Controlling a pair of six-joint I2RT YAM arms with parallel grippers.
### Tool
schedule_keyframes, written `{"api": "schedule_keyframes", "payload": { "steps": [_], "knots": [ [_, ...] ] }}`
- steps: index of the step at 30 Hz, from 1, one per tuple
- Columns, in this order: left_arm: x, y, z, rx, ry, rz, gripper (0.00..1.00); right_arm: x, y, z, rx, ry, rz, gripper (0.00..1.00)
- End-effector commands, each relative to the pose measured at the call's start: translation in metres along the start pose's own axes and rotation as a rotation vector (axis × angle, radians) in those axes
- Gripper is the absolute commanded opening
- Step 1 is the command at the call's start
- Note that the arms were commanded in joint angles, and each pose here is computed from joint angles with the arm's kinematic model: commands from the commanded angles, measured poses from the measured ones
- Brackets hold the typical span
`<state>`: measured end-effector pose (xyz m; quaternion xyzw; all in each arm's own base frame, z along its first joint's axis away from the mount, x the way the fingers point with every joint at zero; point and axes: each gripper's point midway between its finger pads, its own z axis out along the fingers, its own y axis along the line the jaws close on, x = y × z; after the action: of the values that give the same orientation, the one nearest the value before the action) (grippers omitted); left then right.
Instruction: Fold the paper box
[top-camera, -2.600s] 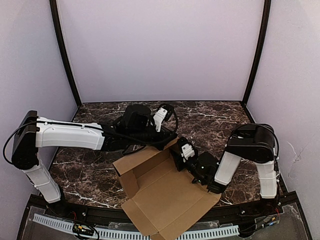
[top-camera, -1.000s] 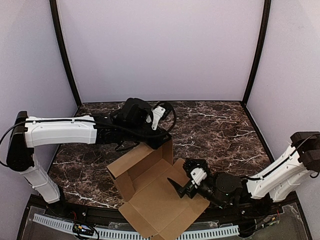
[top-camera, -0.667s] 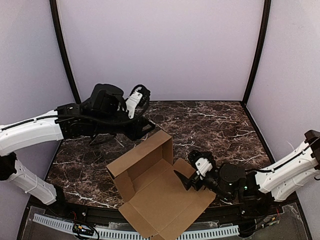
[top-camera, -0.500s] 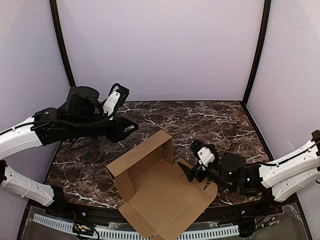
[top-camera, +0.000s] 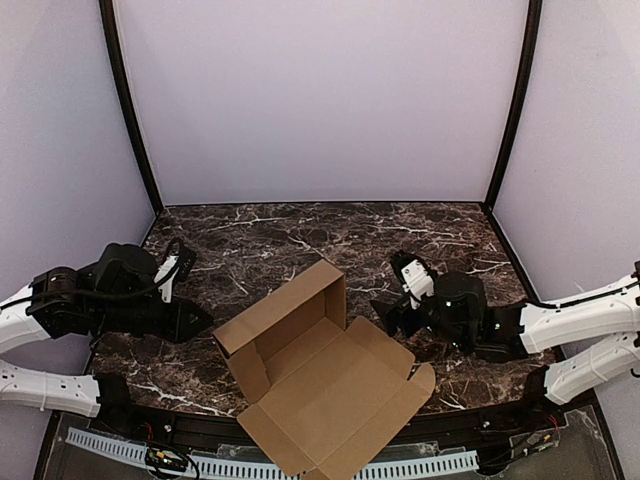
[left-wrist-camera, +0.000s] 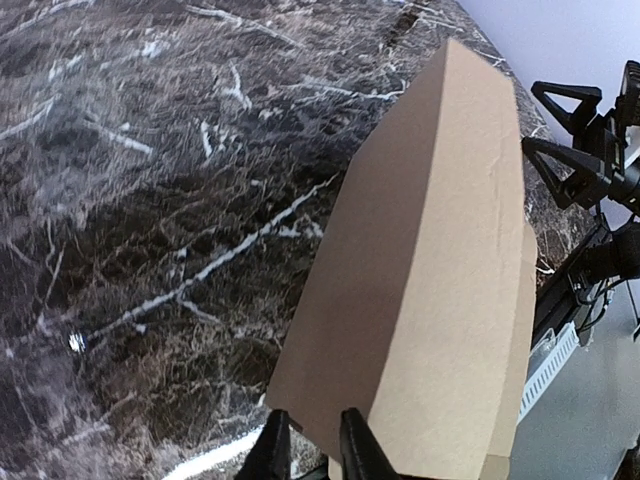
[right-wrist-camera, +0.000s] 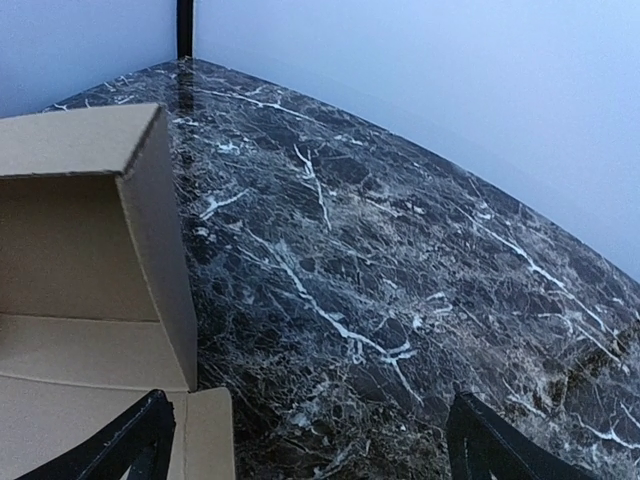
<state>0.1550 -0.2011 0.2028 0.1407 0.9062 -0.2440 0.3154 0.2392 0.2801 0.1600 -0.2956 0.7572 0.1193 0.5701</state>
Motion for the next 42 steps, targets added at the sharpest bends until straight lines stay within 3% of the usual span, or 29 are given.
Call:
{"api": "schedule_keyframes", "payload": {
  "steps": [1, 7, 14, 19, 32, 42],
  "knots": [
    [0.044, 0.025, 0.001, -0.063, 0.127, -0.128, 0.13, 0.020, -0.010, 0.010, 0.019, 0.090, 0.068, 0.93],
    [0.072, 0.024, 0.011, -0.027, 0.214, -0.203, 0.04, 0.061, -0.023, 0.022, 0.053, 0.231, 0.128, 0.91],
    [0.098, -0.001, 0.034, 0.138, 0.300, -0.266, 0.02, 0.098, -0.027, 0.024, 0.084, 0.341, 0.149, 0.88],
    [0.097, -0.005, 0.045, 0.143, 0.307, -0.250, 0.03, 0.114, -0.028, 0.017, 0.084, 0.381, 0.170, 0.86],
    [0.054, -0.002, 0.064, 0.069, 0.137, -0.180, 0.10, 0.129, -0.002, -0.007, -0.053, 0.459, 0.250, 0.71],
    [0.003, 0.013, 0.089, -0.020, 0.042, -0.118, 0.10, 0.142, 0.037, -0.027, -0.061, 0.519, 0.257, 0.69]
  ]
}}
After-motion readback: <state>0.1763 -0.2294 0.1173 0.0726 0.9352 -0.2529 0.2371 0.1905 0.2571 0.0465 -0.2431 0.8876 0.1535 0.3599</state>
